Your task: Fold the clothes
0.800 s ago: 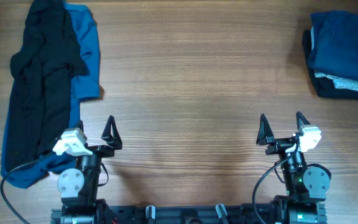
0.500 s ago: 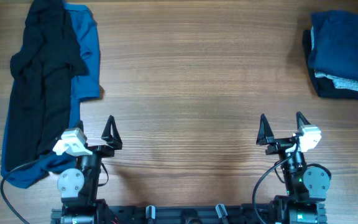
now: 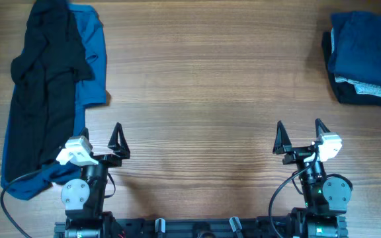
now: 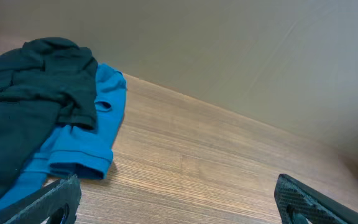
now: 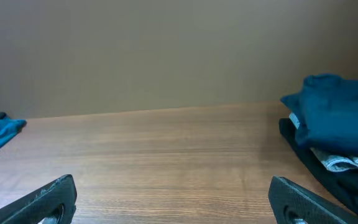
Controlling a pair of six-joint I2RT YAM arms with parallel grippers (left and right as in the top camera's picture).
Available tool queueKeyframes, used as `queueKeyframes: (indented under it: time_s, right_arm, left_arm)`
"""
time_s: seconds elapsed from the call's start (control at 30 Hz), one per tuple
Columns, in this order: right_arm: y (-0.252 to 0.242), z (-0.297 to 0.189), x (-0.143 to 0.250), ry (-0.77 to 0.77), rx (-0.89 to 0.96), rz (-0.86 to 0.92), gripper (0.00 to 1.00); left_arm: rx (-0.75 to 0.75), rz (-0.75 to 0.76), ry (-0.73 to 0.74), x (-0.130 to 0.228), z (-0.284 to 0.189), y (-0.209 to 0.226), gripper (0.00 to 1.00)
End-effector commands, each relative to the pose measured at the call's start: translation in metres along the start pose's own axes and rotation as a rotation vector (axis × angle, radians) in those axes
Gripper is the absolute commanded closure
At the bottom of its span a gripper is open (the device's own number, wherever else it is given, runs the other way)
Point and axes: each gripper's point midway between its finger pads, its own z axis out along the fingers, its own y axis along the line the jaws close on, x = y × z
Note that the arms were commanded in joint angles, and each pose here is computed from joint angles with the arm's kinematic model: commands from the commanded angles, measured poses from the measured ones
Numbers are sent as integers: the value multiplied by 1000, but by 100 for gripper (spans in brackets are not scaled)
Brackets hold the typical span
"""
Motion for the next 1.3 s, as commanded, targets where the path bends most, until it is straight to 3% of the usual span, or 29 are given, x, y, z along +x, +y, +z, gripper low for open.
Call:
queueKeyframes:
  time_s: [0.0,1.03,1.1,1.27]
  right_arm:
    - [-1,-1,-3,-16,11,-15,0]
    - [-5,0,-2,-13,34,-11,0]
    - [-4,0,-2,-13,28,31,0]
    - [-3,0,-3,-18,17,334,0]
  left_arm:
    - [-11,20,-4,1,0,2,0]
    - [3,8,0,1,0,0,0]
    - [12,9,3,2,0,-2,0]
    - [36,10,-2,0,0,-7,0]
